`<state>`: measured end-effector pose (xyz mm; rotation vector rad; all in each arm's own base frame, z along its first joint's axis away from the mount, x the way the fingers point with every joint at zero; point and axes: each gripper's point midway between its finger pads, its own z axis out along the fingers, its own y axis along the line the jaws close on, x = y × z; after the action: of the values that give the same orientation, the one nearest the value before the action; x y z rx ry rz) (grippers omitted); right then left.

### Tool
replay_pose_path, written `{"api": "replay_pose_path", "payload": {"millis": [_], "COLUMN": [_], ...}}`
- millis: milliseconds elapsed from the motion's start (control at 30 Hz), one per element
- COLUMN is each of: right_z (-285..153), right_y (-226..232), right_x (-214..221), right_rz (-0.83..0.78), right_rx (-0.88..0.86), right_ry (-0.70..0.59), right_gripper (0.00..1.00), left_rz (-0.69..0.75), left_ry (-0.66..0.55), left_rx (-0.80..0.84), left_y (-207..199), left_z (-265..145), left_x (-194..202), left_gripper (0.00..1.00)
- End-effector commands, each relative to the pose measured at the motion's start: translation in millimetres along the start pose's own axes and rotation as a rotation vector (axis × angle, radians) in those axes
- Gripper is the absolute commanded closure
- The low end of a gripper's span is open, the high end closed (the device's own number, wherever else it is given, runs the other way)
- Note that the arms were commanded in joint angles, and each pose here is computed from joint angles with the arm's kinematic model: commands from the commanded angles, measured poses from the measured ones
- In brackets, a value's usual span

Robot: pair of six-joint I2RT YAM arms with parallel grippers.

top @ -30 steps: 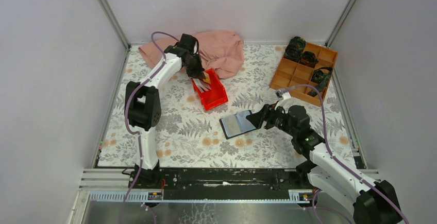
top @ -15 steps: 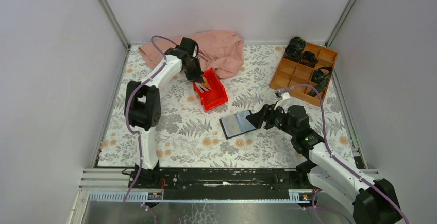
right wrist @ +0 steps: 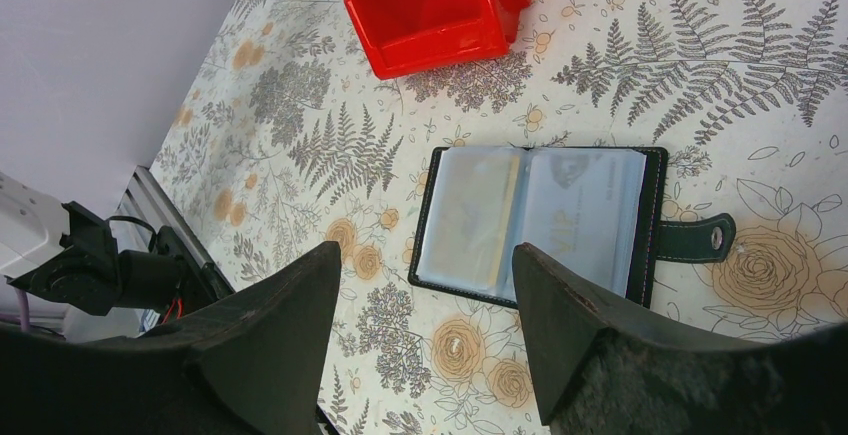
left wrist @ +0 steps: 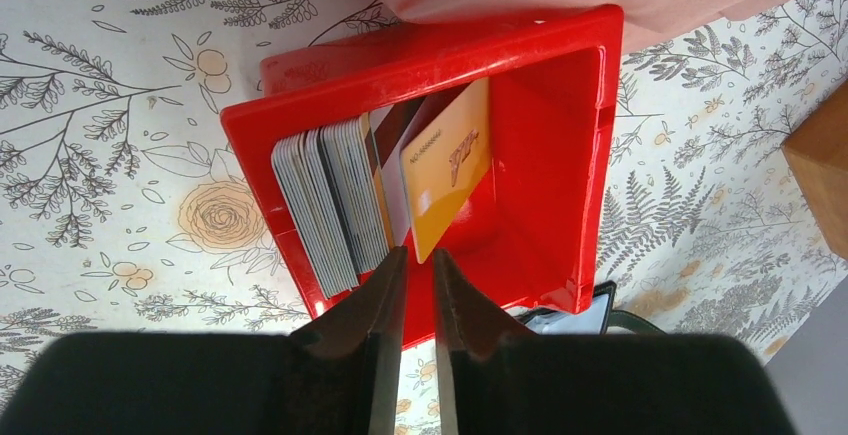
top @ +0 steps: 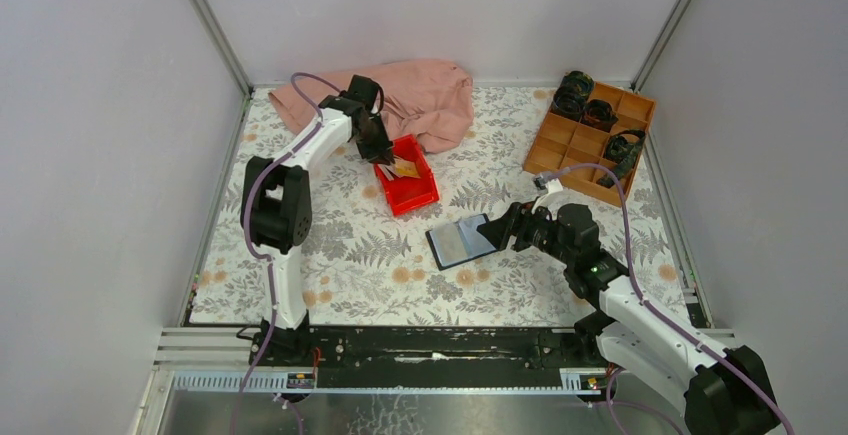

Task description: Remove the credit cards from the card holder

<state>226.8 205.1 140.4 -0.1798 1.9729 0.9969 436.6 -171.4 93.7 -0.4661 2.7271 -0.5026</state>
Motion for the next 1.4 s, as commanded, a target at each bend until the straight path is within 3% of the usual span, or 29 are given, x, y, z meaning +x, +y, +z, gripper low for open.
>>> {"api": "replay_pose_path", "payload": {"millis": [0, 300, 533, 633, 767, 867, 933, 1067, 1133, 1267, 1367], "right_z": [1.5, 2.1, 6.2, 12.8, 24.7, 30.6, 35.3, 45.1, 51.0, 60.0, 65.3], "right_y": [3.6, 1.5, -14.3, -26.0, -28.0, -26.9, -23.6, -18.5, -19.4, -30.8, -38.5], "right_x": [-10.0, -9.3, -4.7, 6.7, 22.0, 27.0, 30.1, 38.3, 41.2, 46.6, 50.3], "right_rz": [-0.016, -0.017, -0.028, -0.023, 0.001, -0.029, -0.097, -0.246, -0.282, -0.344, -0.37], "right_rx": [-0.014, -0.005, 0.068, 0.116, 0.105, 0.124, 0.168, 0.285, 0.33, 0.444, 0.493], "right_ry": [-0.039, -0.038, -0.016, 0.06, 0.15, 0.181, 0.201, 0.261, 0.282, 0.33, 0.365], "right_gripper": [0.29, 0.29, 0.3, 0.3, 0.3, 0.3, 0.3, 0.29, 0.28, 0.27, 0.27], "left_rz": [-0.008, 0.007, 0.088, 0.191, 0.37, 0.406, 0.346, 0.244, 0.199, 0.225, 0.258], "left_ry": [-0.047, -0.124, -0.294, -0.42, -0.574, -0.626, -0.608, -0.657, -0.704, -0.73, -0.754], "left_rx": [0.008, 0.05, 0.105, 0.164, 0.299, 0.39, 0.444, 0.521, 0.534, 0.414, 0.354], "left_y": [0.1, -15.3, -37.0, -59.9, -99.2, -97.2, -68.7, -24.1, -7.6, 24.0, 36.3], "left_z": [-11.6, -42.7, -98.2, -116.9, -127.9, -119.2, -97.2, -92.2, -101.0, -97.4, -99.2], "left_x": [-9.5, -23.8, -32.6, -12.7, 54.2, 101.2, 128.6, 153.3, 155.4, 156.2, 153.2], "left_gripper": [0.77, 0.77, 0.84, 0.85, 0.84, 0.85, 0.84, 0.78, 0.58, 0.34, 0.26]}}
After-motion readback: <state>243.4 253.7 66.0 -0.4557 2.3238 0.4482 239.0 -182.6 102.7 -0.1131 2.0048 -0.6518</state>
